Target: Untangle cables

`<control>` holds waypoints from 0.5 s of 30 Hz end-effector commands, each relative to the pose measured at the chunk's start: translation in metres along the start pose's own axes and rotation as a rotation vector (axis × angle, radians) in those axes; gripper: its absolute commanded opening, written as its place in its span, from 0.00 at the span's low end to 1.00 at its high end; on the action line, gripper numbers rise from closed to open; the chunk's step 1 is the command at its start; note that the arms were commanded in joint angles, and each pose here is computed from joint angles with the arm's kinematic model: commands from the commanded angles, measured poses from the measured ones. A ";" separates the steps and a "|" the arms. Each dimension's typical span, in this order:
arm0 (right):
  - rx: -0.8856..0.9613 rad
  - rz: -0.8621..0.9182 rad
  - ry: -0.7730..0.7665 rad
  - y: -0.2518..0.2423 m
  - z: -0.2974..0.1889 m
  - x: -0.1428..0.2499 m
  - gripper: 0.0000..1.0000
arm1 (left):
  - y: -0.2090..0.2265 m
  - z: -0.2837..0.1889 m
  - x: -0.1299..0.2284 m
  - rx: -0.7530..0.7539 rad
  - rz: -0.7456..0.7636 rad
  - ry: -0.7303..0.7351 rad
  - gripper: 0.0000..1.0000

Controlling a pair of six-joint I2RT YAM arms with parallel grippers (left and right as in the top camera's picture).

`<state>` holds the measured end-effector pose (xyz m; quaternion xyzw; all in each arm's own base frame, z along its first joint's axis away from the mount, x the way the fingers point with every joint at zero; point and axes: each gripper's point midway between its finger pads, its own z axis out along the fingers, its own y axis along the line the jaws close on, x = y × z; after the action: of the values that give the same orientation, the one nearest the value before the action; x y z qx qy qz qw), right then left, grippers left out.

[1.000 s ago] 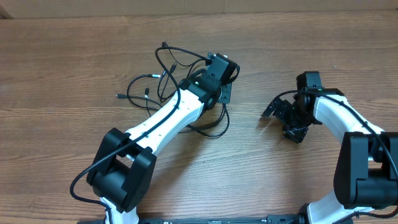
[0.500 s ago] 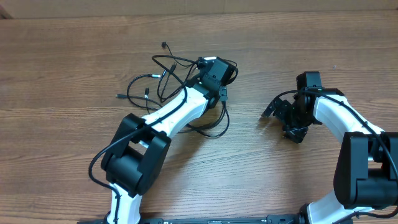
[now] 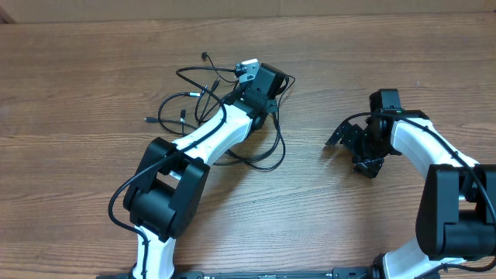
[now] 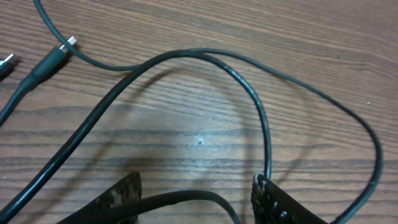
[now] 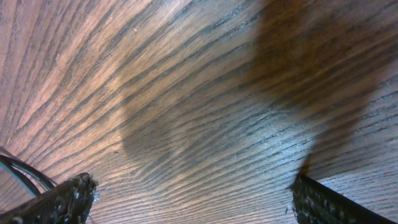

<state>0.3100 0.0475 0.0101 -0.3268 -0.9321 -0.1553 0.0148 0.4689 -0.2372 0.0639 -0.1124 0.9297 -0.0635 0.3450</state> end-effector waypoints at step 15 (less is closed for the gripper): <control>0.024 0.019 0.081 -0.013 0.020 0.018 1.00 | 0.009 0.019 0.019 -0.041 0.001 0.033 0.62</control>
<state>0.3101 0.0475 0.0101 -0.3270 -0.9321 -0.1553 0.0147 0.4678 -0.2364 0.0411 -0.1102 0.9357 -0.0512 0.3313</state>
